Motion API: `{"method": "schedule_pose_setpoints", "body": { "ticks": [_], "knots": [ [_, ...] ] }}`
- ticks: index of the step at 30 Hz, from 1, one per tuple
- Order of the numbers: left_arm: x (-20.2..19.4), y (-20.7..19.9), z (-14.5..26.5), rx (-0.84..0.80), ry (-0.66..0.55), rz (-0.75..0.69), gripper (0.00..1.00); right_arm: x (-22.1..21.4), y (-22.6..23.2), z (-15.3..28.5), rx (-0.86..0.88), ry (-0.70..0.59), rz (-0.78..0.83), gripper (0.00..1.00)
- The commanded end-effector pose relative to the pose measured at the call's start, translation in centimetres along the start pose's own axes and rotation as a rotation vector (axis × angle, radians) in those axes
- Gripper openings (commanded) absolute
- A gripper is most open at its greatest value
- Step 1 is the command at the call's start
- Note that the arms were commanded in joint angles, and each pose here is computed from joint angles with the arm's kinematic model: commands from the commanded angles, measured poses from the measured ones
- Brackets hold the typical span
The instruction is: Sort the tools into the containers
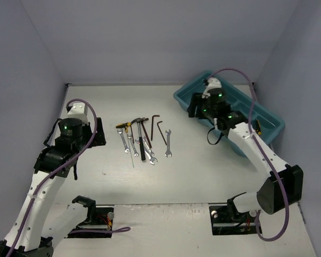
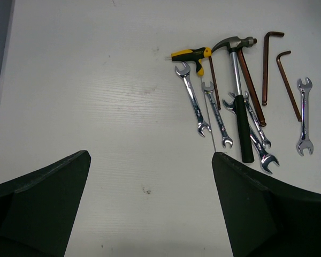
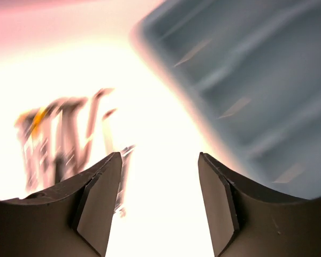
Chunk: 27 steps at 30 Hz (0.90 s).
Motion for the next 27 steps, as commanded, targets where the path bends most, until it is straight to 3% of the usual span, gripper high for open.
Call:
{"method": "schedule_pose_setpoints", "body": {
  "ticks": [1,10,15,19,23,27],
  "knots": [
    [0.5,0.2,0.3,0.037,-0.018,0.037,0.95,-4.5,6.6,-1.7,0.023,0.067,0.139,0.51],
    [-0.6,0.5,0.5,0.058,0.007,0.045,0.95,-12.7,16.9,-7.1,0.080,0.171,0.251,0.41],
    [-1.4,0.3,0.1,0.057,0.025,0.058,0.95,-15.3,19.6,-10.2,0.080,0.194,0.240,0.37],
    [-1.5,-0.4,-1.3,0.037,0.076,0.087,0.92,-14.8,19.0,-10.0,0.032,0.155,0.209,0.37],
    [-0.6,-1.4,-3.5,0.018,0.094,0.119,0.78,-13.5,16.7,-8.6,-0.015,0.127,0.205,0.39],
    [1.1,-3.1,-7.5,-0.014,0.111,0.188,0.71,-11.8,12.6,-6.1,-0.070,0.112,0.154,0.39]
  ]
}}
Point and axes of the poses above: each gripper's point midway between its finger pads, its own z axis back along the fingers, its own y axis along the line the jaws close on, x = y × z, the point moved 8 cm from there along z, back along the fingers, and after that the axes turned 11 degrees about -z, right-handed, at the moved point
